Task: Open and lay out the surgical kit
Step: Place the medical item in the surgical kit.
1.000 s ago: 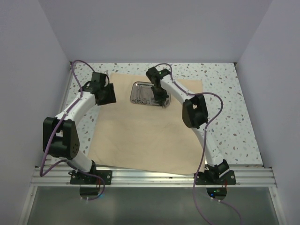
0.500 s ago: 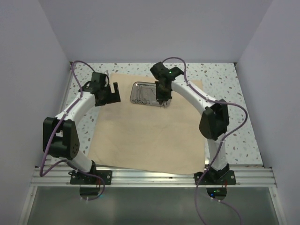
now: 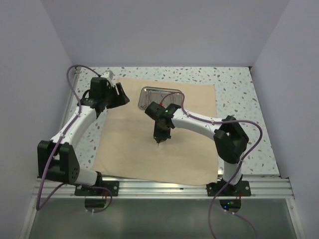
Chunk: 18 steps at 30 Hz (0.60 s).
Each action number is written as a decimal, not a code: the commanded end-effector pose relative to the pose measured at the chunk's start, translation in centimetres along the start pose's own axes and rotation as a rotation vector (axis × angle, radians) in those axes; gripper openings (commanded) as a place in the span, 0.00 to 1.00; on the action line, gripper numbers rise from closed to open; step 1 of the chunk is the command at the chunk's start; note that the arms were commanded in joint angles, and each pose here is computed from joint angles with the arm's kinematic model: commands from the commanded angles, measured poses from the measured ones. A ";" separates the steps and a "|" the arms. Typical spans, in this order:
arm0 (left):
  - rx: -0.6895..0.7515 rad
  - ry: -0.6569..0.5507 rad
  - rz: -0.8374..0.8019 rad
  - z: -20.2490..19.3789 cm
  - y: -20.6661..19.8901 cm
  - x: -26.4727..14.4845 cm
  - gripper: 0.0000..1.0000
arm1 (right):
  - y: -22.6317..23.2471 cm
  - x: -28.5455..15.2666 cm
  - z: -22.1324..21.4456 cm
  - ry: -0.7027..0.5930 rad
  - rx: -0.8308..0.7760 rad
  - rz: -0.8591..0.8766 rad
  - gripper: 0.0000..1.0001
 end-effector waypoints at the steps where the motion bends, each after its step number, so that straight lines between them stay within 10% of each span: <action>1: -0.005 -0.135 -0.198 1.6 -2.5 -2.2 0.64 | 0.9 0.6 0.2 -0.047 0.065 0.032 0.00; 3: -0.002 -0.059 -0.348 -0.6 -3.4 -2.3 0.72 | 0.5 1.6 -0.4 -0.037 0.089 0.021 0.00; 4: 0.009 -0.046 -0.434 -0.9 -4.4 -2.7 0.99 | 0.4 2.2 -0.8 -0.029 0.104 0.022 0.00; 12: 0.023 -0.057 -0.206 1.5 -3.3 -4.4 1.00 | 2.0 5.1 -4.5 0.039 0.066 0.072 0.00; 13: 0.027 -0.076 -0.180 1.9 -3.2 -4.8 0.99 | 2.1 5.7 -4.9 0.054 0.057 0.062 0.15; 14: 0.031 -0.118 -0.145 2.6 -2.9 -5.2 0.98 | 2.3 5.4 -4.9 0.055 0.042 0.054 0.56; 16: 0.041 -0.159 -0.123 3.3 -3.0 -6.4 0.97 | 2.4 5.0 -4.9 0.051 0.028 0.030 0.88; 18: 0.063 -0.165 -0.104 3.8 -3.0 -6.8 0.88 | 2.4 3.5 -4.4 0.029 0.015 0.011 0.98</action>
Point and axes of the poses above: each gripper's point midway between its finger pads, its own x axis out along the fingers, its own y axis along the line the jaws close on, z = x × y, the point moved 4 cm from there along -x, back along the fingers, and after that the axes turned 9 degrees about -x, right-handed, at the moved point
